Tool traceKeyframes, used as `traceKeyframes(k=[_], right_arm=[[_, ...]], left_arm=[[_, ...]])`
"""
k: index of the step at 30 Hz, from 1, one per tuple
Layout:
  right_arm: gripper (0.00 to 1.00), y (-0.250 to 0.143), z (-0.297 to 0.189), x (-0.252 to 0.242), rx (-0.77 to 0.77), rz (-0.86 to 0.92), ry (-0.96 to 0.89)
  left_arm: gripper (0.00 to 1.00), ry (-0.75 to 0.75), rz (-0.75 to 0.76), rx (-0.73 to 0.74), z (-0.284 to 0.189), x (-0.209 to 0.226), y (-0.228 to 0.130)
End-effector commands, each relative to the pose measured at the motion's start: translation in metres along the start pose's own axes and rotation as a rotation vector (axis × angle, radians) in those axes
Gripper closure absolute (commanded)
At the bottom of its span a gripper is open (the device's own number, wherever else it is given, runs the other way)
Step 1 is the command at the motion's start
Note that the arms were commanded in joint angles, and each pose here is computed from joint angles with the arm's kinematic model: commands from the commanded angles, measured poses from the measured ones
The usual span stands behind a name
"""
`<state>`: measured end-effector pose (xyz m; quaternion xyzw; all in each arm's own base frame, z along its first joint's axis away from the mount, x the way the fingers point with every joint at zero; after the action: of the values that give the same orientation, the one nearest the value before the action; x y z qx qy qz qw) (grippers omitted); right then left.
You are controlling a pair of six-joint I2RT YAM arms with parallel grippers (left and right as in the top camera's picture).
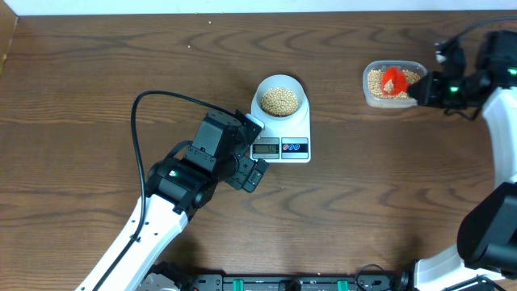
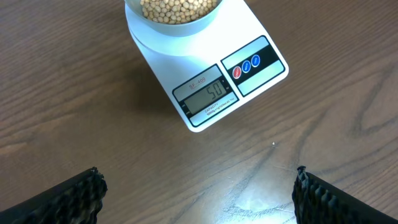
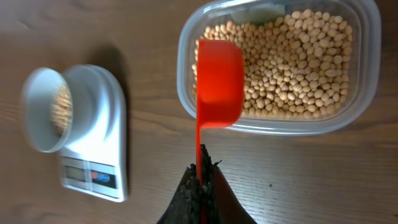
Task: Scoop item into bowl and weigh 50g on scale
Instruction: 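Lower the scoop into the tub and open the right gripper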
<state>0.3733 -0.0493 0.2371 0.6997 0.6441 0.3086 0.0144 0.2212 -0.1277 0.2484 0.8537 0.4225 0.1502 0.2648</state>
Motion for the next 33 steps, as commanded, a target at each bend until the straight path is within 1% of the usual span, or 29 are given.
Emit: traceKeyframes(k=[1,13,16,19,25,33], right_arm=[[0.98,0.004,-0.004,0.015,-0.014,-0.067,-0.193],[0.98,0.000,0.013,0.051,0.000,-0.223,-0.513],[0.96,-0.001,0.014,0.058,-0.005,-0.254,-0.569],[0.98,-0.002,0.016,0.065,-0.011,-0.282,-0.625],[0.99,-0.001,0.018,0.077,-0.047,-0.322,-0.682],[0.99,0.001,0.020,0.082,-0.070,-0.332,-0.678]], left_arm=[[0.02,0.010,0.012,-0.005,0.000,0.002,0.003],[0.02,0.011,0.012,-0.005,0.000,0.002,0.003],[0.02,0.011,0.012,-0.005,0.000,0.002,0.003],[0.02,0.011,0.012,-0.005,0.000,0.002,0.003],[0.02,0.010,0.012,-0.005,0.000,0.002,0.003],[0.02,0.011,0.012,-0.005,0.000,0.002,0.003]])
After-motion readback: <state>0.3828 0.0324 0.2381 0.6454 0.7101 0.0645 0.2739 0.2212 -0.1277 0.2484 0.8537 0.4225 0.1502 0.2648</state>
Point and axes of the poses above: each gripper's point midway between its finger pads, its own z axis out along the fingers, its own x axis along the line the jaws close on, y = z × x, the point moved 10 cm from there along -z, back along the fingers, and after that the axes turned 2 degrees about z, right-handed, at the moved point
